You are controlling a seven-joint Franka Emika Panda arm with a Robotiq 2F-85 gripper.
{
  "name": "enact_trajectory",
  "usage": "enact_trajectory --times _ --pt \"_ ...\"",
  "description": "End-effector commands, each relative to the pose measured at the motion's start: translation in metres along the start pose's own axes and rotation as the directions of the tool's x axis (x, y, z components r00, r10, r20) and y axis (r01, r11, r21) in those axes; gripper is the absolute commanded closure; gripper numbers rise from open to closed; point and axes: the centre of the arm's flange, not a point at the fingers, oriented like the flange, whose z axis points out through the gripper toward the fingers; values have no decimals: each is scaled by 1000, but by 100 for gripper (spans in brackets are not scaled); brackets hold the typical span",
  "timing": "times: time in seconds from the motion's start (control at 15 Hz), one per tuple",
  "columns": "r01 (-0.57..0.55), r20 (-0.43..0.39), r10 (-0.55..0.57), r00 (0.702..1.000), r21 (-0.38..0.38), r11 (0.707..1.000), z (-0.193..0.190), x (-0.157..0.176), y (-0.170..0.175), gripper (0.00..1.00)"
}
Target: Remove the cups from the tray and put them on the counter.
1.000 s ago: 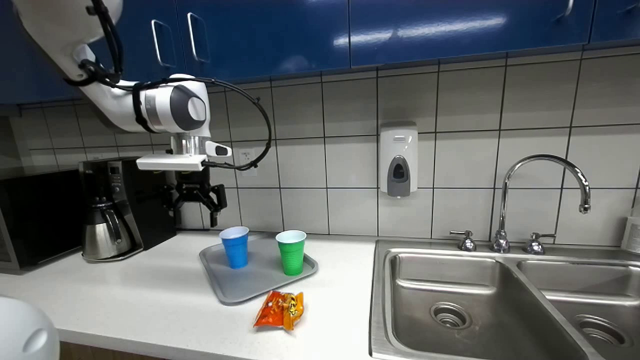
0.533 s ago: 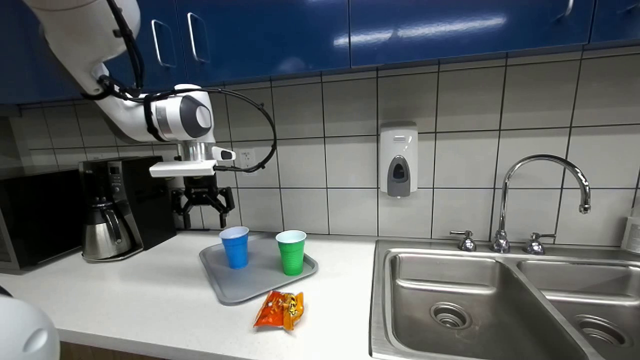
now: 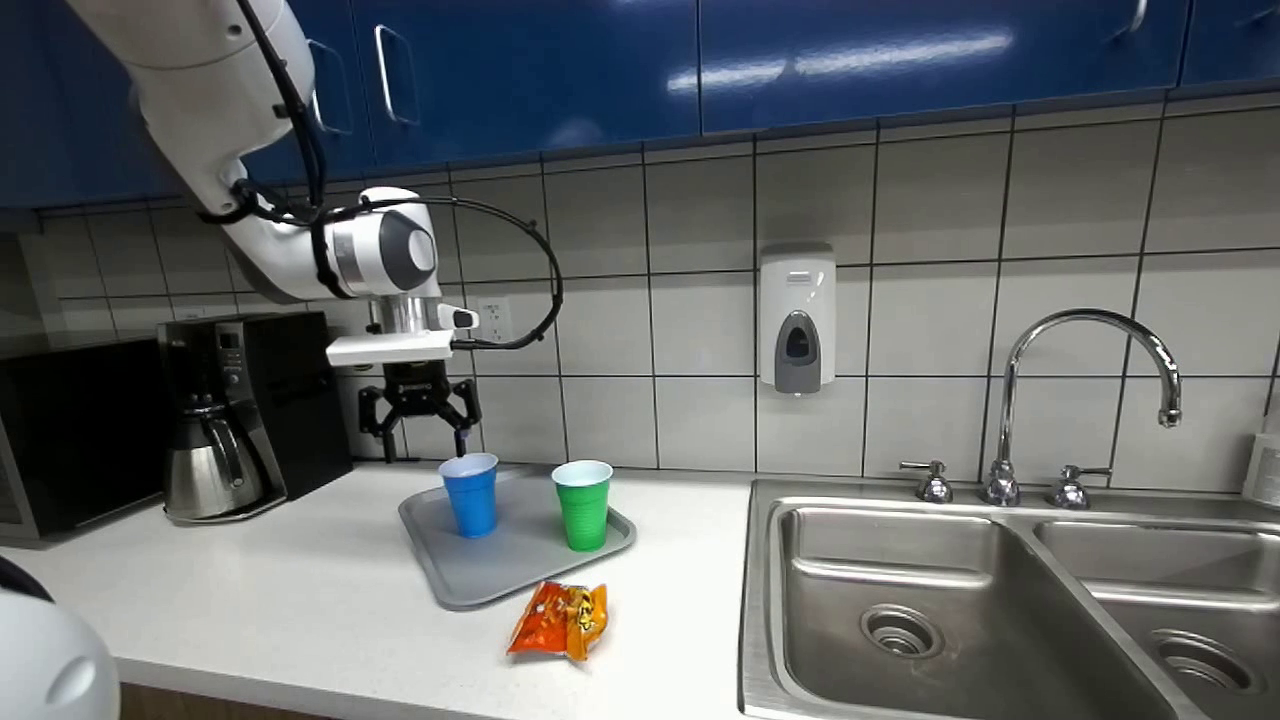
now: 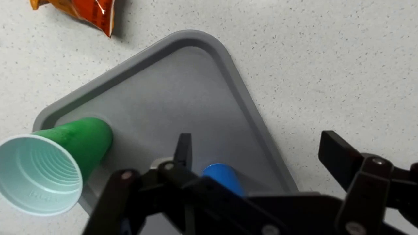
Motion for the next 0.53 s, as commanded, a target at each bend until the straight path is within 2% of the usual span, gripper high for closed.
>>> enact_trajectory --times 0.0,0.27,0.33,0.47 --pt "49 -5 -49 999 -16 999 -3 15 5 0" --pt "69 5 -69 998 -12 998 -2 18 6 0" --pt "73 5 -73 997 5 997 11 41 -2 0" --pt "79 15 -79 997 10 997 16 49 -4 0"
